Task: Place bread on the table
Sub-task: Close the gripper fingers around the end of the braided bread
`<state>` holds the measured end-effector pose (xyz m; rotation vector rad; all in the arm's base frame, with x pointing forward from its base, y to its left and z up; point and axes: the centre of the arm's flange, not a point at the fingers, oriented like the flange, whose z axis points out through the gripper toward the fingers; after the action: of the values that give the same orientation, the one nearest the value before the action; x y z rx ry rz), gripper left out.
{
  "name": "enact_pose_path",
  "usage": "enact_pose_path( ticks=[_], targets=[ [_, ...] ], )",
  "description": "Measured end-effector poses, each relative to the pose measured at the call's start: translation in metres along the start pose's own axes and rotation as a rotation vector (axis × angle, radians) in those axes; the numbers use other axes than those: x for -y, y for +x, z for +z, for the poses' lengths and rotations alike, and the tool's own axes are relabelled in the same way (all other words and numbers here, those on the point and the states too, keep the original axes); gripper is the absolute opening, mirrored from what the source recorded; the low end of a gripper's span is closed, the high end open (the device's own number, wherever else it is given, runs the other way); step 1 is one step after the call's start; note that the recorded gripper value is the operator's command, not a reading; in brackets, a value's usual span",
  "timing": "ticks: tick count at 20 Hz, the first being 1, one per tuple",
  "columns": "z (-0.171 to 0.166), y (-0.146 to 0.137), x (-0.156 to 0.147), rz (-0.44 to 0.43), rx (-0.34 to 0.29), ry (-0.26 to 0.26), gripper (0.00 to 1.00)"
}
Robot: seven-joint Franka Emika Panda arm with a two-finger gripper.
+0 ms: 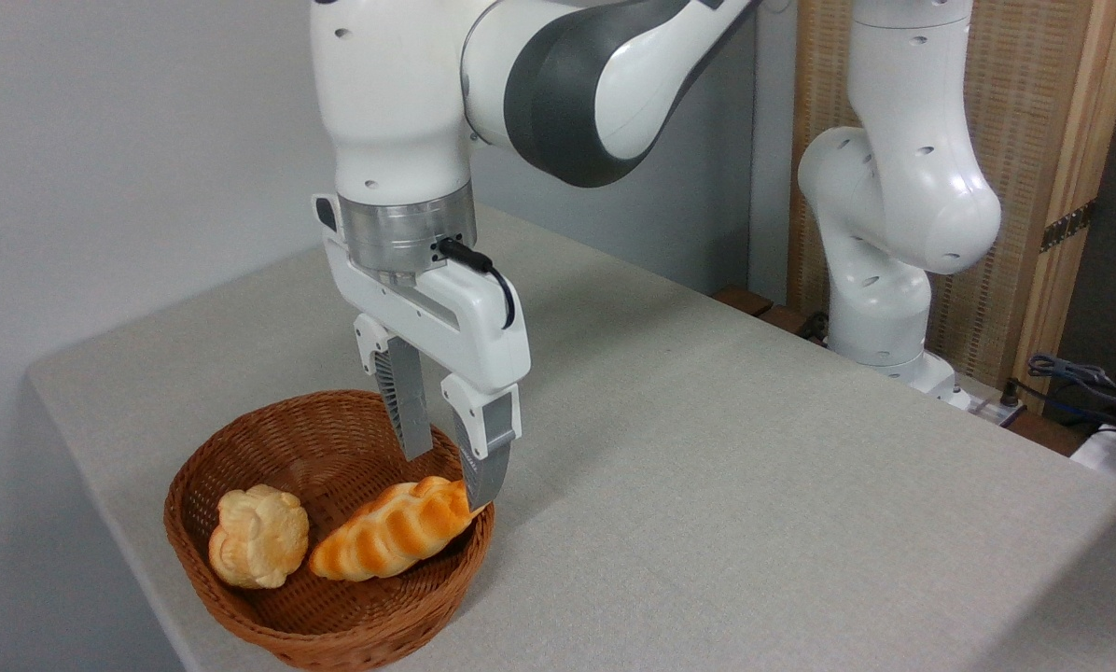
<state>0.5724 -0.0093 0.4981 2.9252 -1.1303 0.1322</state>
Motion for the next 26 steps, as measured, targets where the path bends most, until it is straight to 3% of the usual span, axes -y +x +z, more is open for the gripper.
enact_pose_path(
  ticks=[9,26],
  targets=[
    [0.019,0.009,-0.015,0.06,-0.002,0.001,1.0],
    [0.038,0.013,-0.014,0.188,0.021,-0.008,0.99]
  ],
)
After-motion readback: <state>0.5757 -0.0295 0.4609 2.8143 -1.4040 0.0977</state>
